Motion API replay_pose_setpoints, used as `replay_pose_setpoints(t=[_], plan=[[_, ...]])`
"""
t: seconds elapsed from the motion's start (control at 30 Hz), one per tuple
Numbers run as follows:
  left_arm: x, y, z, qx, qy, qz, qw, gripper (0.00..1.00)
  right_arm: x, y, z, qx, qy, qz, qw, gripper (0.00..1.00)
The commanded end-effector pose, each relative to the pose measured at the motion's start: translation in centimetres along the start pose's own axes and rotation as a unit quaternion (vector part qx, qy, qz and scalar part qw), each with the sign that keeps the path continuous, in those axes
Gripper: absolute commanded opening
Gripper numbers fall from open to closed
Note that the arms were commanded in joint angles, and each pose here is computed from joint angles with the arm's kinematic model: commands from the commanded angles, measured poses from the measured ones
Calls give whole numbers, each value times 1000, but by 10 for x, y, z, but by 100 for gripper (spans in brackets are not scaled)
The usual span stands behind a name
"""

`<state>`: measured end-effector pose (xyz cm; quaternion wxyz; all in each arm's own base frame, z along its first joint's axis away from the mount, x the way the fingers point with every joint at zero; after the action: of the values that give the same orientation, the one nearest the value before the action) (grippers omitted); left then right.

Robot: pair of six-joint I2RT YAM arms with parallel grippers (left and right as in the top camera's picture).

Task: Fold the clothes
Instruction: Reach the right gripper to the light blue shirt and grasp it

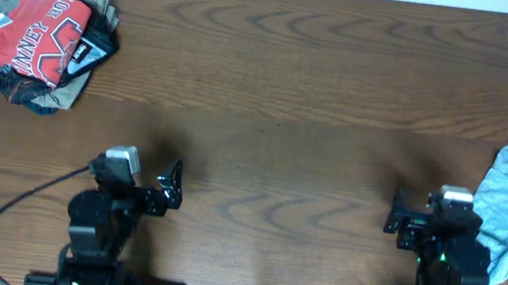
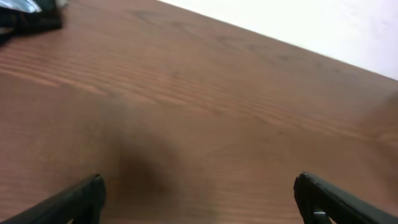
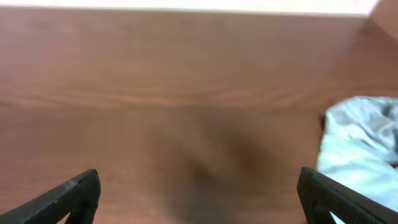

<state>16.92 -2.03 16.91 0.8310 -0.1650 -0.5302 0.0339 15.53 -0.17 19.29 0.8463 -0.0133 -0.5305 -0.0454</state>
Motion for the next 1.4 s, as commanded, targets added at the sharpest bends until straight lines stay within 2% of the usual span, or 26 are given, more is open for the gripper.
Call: replay_pose_setpoints(t=[0.0,0.13,0.33,0.53,0.7,0.9,1.03,1.13,1.3,1.33,1.37], plan=[[23,-7,-1,-3,30,-3,1000,98,13,-1,-6,-33,45,0,998,99],[37,-9,-7,10,106,-23,994,98,20,-1,-24,-52,133,12,990,99],[52,-10,-16,30,207,-6,978,98,28,-12,-52,-91,238,-55,965,99],[59,-8,-27,43,283,16,958,98,26,-28,-88,-89,290,-101,947,99],[57,-5,-36,46,298,20,953,98,-1,-73,-99,-203,339,-175,902,92],[57,-5,-37,46,297,20,954,98,-23,-114,-105,-270,364,-218,864,88],[59,-5,-38,44,289,18,956,98,-30,-135,-116,-297,347,-233,858,83],[62,-6,-40,42,279,15,959,98,-37,-144,-125,-304,345,-242,854,74],[63,-6,-41,42,276,14,960,98,-50,-147,-144,-285,348,-249,857,65],[64,-6,-41,42,274,14,961,98,-53,-147,-147,-282,350,-251,857,61],[65,-6,-42,41,271,13,961,98,-57,-147,-149,-282,355,-251,855,49]])
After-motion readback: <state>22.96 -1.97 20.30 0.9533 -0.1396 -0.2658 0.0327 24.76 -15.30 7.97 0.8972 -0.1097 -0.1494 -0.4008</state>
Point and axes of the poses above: each gripper's point midway between its finger pads, its own z axis back along the fingers, its own y axis along the line the jaws close on, x = y × z, the point moved 8 cm from there along z, back along the fingers, and after that the axes turned 4 degrees about -z, right-handed, at the moved point
